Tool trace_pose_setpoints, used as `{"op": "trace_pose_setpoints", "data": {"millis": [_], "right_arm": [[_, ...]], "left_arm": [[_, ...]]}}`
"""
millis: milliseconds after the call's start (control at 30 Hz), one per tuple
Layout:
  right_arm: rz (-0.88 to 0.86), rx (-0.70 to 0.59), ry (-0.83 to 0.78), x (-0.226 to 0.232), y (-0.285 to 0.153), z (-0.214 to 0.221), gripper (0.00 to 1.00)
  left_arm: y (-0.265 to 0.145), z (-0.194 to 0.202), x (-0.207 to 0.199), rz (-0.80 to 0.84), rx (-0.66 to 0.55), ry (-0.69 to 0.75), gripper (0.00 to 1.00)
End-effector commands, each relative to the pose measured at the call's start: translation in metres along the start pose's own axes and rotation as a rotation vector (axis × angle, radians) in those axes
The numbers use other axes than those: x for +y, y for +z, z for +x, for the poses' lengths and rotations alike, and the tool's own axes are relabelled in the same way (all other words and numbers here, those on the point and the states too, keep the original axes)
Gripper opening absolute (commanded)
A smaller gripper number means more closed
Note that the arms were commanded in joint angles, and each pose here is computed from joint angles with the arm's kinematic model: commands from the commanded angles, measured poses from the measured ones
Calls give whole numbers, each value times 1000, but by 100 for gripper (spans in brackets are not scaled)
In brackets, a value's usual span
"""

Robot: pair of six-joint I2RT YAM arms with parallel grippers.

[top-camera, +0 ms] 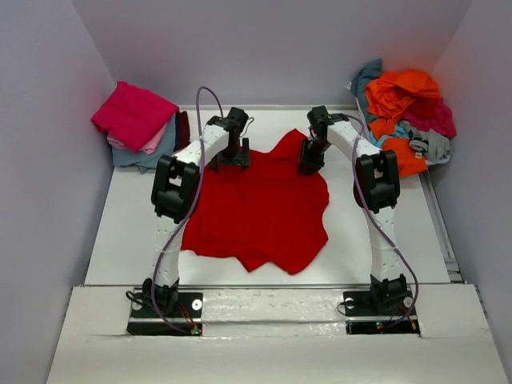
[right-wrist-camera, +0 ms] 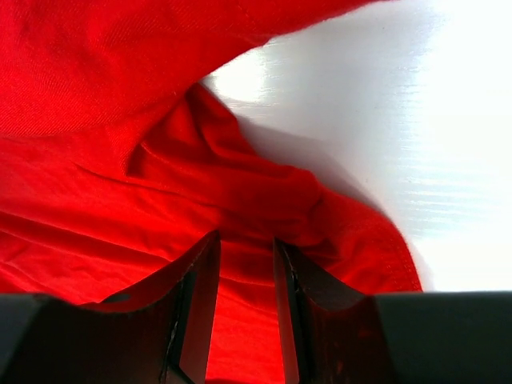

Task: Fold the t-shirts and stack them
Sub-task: Flatten the tshirt out

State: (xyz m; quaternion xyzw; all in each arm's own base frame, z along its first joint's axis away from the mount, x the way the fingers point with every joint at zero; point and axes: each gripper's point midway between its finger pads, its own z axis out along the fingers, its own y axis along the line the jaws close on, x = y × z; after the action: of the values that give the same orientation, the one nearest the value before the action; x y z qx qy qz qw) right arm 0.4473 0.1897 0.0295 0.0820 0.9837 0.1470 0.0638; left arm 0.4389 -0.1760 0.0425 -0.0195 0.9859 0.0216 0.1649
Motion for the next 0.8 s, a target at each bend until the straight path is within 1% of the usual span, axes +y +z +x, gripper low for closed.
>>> {"op": "trace_pose_setpoints", "data": {"millis": [0, 100, 267, 533, 767], "right_arm": [[81, 21, 18, -18, 4, 9, 39], [111, 9, 24, -22, 0, 8, 40], [158, -17, 41, -29, -8, 7, 43], [202, -79, 139, -53, -30, 2, 45], [259, -117, 207, -82, -46, -7, 46]], "left_arm": [[-55, -36, 6, 16, -135, -19, 94], [-68, -45, 8, 11, -166, -24, 94], [-74, -44, 13, -7, -167, -23, 94], [-72, -42, 13, -3, -161, -20, 94], [-64, -35, 12, -1, -135, -11, 94]]}}
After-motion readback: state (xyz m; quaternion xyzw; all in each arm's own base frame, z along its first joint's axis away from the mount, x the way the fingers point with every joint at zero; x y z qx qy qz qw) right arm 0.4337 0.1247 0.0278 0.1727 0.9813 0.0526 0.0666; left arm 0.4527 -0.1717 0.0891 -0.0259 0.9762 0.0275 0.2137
